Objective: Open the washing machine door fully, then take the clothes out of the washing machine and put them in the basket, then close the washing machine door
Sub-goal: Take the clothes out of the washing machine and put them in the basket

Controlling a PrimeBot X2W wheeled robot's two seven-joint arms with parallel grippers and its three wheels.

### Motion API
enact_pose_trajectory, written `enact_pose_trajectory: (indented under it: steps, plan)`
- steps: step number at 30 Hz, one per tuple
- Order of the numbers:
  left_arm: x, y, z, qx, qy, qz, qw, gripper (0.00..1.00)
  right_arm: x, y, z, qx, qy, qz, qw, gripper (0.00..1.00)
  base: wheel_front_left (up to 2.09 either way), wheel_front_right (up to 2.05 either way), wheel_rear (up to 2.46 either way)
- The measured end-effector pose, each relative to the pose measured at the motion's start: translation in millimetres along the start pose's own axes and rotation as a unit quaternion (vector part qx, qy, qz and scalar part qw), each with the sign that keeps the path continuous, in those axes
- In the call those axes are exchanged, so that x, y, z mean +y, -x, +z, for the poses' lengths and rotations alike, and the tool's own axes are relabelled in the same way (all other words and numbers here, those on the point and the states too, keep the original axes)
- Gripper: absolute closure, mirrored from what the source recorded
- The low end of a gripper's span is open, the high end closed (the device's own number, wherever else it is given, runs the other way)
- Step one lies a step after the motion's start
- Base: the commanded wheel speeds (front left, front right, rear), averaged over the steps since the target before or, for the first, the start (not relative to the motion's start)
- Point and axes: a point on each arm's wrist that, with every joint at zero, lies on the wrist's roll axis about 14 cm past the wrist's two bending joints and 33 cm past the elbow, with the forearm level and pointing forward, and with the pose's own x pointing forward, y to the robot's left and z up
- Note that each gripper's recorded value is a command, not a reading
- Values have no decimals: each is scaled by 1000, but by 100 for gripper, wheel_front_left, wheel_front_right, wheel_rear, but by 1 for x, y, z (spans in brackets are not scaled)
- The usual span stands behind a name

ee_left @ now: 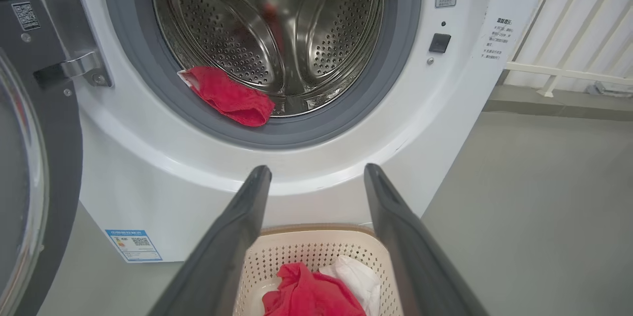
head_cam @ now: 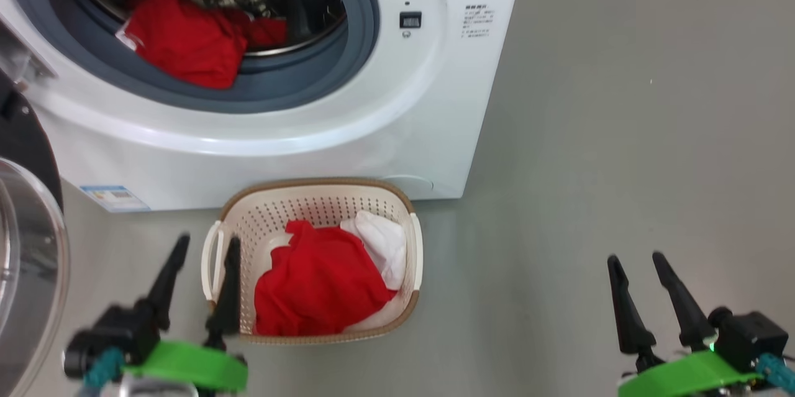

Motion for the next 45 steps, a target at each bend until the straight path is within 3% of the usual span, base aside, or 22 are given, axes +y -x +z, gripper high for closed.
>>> enact_pose_trajectory:
  steps: [12, 26, 34, 45]
  plan:
    - [-4, -113, 23, -28, -45, -38, 998, 0, 10, -51, -8, 3, -10, 16, 1000, 0, 0, 0, 0]
    - [-3, -228, -17, 38, -115, -51, 991, 0, -10, -82, -31, 22, -25, -9, 999, 0, 0, 0, 0]
    - [-2, -271, -45, 79, -150, -51, 984, 0, -33, -83, -38, 31, -20, -38, 999, 0, 0, 0, 0]
    - [8, -290, -79, 133, -216, -41, 966, 0, -49, -78, -43, 41, -21, -63, 997, 0, 0, 0, 0]
